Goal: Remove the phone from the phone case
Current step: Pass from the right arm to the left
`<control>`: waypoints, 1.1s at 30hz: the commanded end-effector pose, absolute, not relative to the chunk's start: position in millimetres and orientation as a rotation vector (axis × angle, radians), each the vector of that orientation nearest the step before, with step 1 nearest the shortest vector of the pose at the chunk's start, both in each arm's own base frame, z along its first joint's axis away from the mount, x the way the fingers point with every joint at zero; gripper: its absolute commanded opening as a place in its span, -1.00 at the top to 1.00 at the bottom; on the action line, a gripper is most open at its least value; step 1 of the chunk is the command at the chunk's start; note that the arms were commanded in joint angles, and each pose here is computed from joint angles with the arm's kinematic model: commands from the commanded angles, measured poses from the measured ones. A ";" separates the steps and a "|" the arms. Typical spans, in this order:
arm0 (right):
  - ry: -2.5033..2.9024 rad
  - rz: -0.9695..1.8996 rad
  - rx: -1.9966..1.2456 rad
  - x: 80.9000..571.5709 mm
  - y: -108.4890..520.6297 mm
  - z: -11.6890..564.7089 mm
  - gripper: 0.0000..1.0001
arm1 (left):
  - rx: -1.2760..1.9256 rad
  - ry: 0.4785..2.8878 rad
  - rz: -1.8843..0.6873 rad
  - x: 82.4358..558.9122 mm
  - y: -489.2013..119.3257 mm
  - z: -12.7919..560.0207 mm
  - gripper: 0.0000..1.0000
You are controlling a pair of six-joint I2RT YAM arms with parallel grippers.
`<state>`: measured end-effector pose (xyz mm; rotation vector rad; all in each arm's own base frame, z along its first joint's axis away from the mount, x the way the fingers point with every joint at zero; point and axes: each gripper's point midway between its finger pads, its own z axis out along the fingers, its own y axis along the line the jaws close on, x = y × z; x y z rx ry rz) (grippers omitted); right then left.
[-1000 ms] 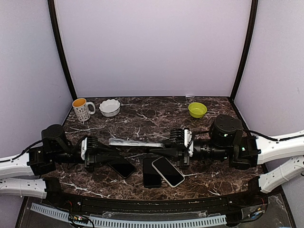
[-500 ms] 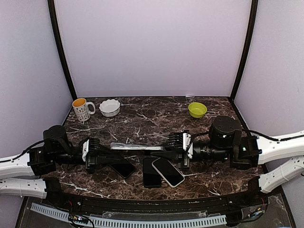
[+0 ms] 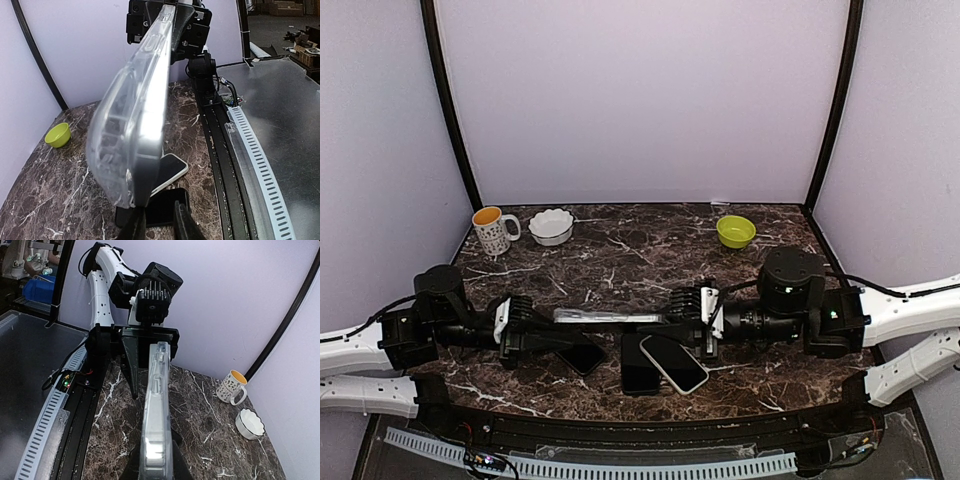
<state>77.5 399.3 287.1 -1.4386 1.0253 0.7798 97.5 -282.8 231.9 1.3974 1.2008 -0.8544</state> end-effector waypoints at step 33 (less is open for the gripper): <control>1.027 0.936 -1.542 56.8 416.8 261.2 1.00 | 1.372 0.969 -0.938 79.8 -290.8 274.6 0.32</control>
